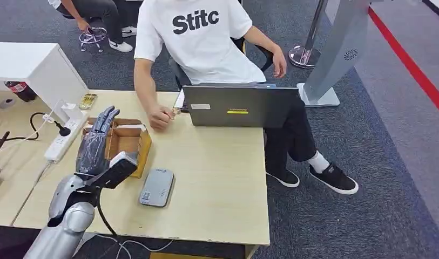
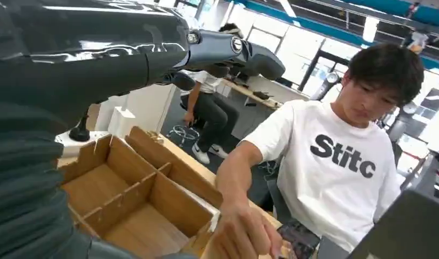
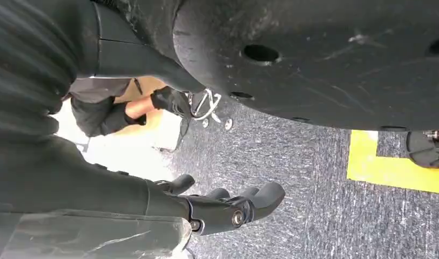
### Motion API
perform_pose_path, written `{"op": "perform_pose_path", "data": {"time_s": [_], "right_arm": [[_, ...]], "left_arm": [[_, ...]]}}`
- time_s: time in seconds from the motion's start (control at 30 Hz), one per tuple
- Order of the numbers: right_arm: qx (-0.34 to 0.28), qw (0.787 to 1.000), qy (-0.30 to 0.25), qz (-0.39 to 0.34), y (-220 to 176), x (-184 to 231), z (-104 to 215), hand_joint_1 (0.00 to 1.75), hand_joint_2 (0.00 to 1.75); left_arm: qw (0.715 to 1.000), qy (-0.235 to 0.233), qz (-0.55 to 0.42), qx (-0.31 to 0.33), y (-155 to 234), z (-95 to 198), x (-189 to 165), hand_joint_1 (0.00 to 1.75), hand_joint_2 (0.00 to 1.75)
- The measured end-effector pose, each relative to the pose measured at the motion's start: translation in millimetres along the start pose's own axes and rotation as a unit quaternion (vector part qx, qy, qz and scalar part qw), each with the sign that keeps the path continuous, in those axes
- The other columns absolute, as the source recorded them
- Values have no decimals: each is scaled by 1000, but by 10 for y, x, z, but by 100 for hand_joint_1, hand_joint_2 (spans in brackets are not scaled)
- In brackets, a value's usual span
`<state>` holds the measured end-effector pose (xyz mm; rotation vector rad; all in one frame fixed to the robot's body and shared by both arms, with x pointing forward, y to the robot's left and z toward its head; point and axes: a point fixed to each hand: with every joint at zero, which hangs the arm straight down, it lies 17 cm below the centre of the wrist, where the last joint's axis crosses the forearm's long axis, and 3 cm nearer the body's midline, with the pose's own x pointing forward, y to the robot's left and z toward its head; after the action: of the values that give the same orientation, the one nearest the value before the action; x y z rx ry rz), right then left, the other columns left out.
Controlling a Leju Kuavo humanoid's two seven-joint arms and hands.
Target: Pass the card to the sensor for recognition and then transmit it.
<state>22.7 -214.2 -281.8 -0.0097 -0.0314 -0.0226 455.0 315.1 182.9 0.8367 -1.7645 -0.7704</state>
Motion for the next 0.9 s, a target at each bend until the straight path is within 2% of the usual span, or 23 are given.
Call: {"op": "perform_pose_path", "data": {"time_s": [0.1, 0.37, 0.63, 0.9], "right_arm": [[1, 1000, -1, -3, 7, 0, 1, 0, 175], [5, 1000, -1, -3, 17, -1, 3, 0, 175], [5, 1000, -1, -1, 18, 1, 3, 0, 175], [5, 1000, -2, 10, 21, 6, 4, 0, 175]], "left_arm": [[998, -11, -43, -39, -77, 182, -28, 0, 175], [972, -12, -179, -150, -216, 653, -492, 0, 175], [957, 3, -227, -178, -162, 752, -748, 0, 175], [952, 21, -273, -136, -66, 636, -1042, 0, 175]]}}
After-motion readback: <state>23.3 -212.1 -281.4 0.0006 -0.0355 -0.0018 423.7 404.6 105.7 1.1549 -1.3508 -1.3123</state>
